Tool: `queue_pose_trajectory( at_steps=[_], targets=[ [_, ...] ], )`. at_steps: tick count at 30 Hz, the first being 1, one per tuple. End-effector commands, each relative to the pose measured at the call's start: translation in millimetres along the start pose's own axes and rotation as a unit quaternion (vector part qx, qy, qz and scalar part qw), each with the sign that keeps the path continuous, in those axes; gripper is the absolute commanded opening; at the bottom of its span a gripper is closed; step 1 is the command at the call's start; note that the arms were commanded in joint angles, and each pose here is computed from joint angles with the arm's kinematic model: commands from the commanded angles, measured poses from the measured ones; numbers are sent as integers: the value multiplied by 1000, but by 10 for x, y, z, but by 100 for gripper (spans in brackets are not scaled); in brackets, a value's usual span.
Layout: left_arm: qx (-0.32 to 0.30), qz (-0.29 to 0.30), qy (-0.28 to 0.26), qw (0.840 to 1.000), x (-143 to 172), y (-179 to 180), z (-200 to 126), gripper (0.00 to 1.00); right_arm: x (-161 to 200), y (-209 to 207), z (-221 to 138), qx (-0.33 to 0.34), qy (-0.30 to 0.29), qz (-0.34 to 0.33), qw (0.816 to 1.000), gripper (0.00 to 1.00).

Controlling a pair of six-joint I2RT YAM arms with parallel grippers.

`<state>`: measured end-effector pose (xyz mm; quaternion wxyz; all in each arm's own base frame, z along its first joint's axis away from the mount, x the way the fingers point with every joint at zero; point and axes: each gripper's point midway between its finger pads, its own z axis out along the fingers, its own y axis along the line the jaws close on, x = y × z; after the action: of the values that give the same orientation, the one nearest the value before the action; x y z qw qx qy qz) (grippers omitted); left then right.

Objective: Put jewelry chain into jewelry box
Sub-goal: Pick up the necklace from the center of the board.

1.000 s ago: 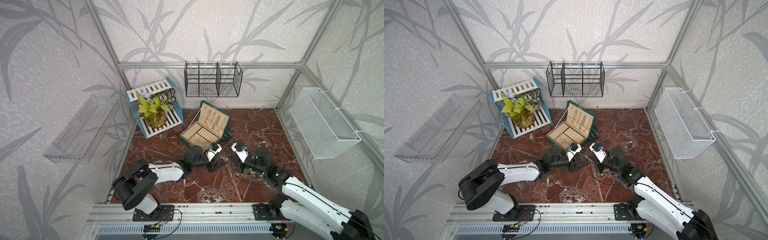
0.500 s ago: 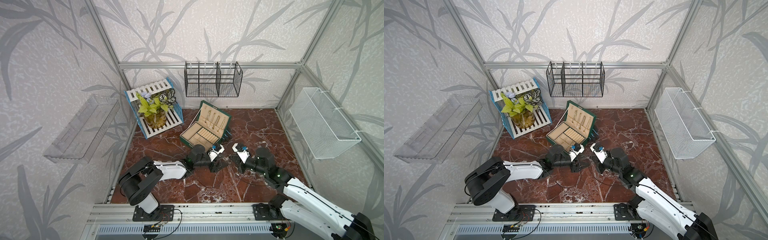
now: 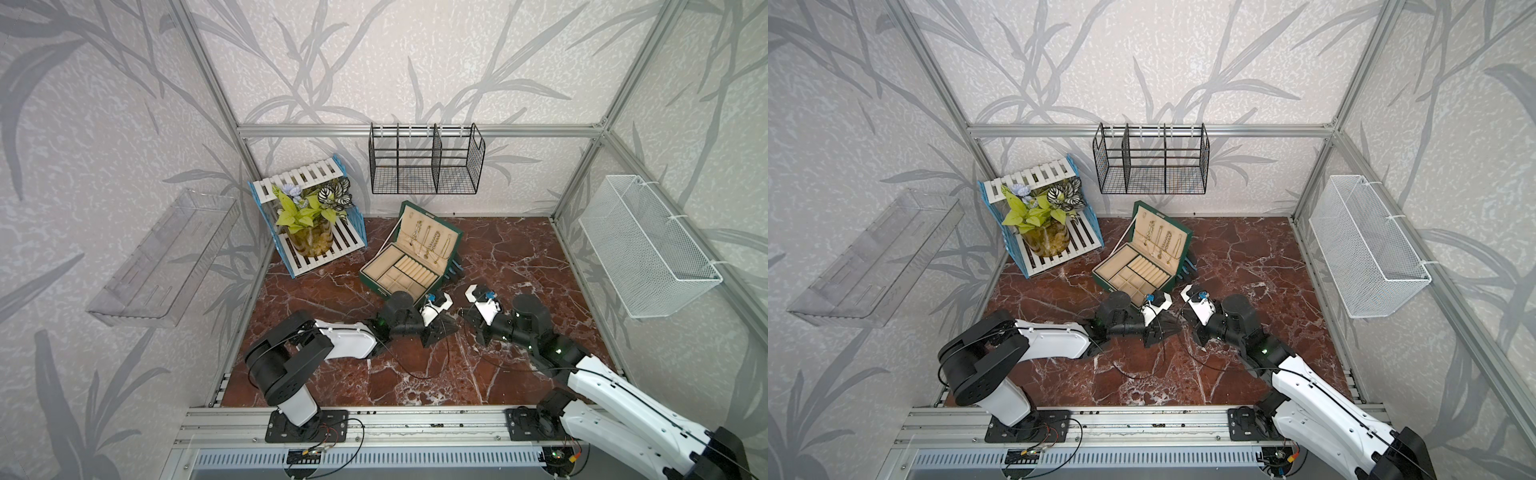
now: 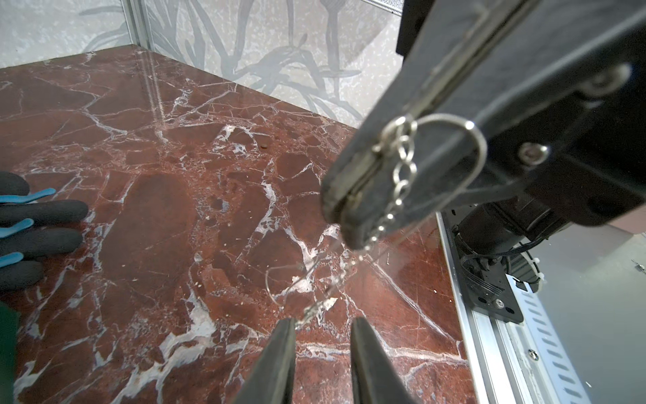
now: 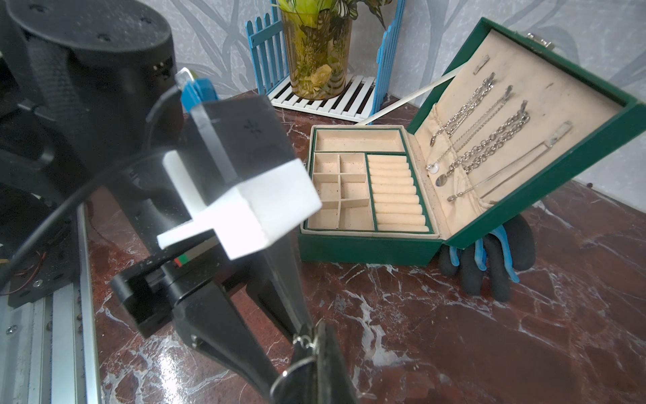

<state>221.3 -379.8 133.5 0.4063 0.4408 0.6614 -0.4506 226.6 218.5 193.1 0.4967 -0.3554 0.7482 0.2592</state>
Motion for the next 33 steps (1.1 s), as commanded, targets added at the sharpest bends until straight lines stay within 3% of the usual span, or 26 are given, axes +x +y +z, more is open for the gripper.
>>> queue_pose_trajectory(
  at_steps=[1,6,15,23,33],
  targets=[
    [11,17,-26,999,-183,-32,35,26,-139,1,-50,5,-16,-3,1000,0],
    [12,15,-26,999,-167,-40,26,29,-134,-12,-50,9,-15,-2,1000,0],
    [64,20,-27,997,-221,-264,43,21,-96,-42,-28,16,-8,1,1000,0],
    [28,26,-23,999,-199,-120,93,23,-87,-41,-32,17,-8,4,1000,0],
    [47,28,-14,998,-143,-161,163,22,-104,-43,-45,18,-12,5,1000,0]
  ],
)
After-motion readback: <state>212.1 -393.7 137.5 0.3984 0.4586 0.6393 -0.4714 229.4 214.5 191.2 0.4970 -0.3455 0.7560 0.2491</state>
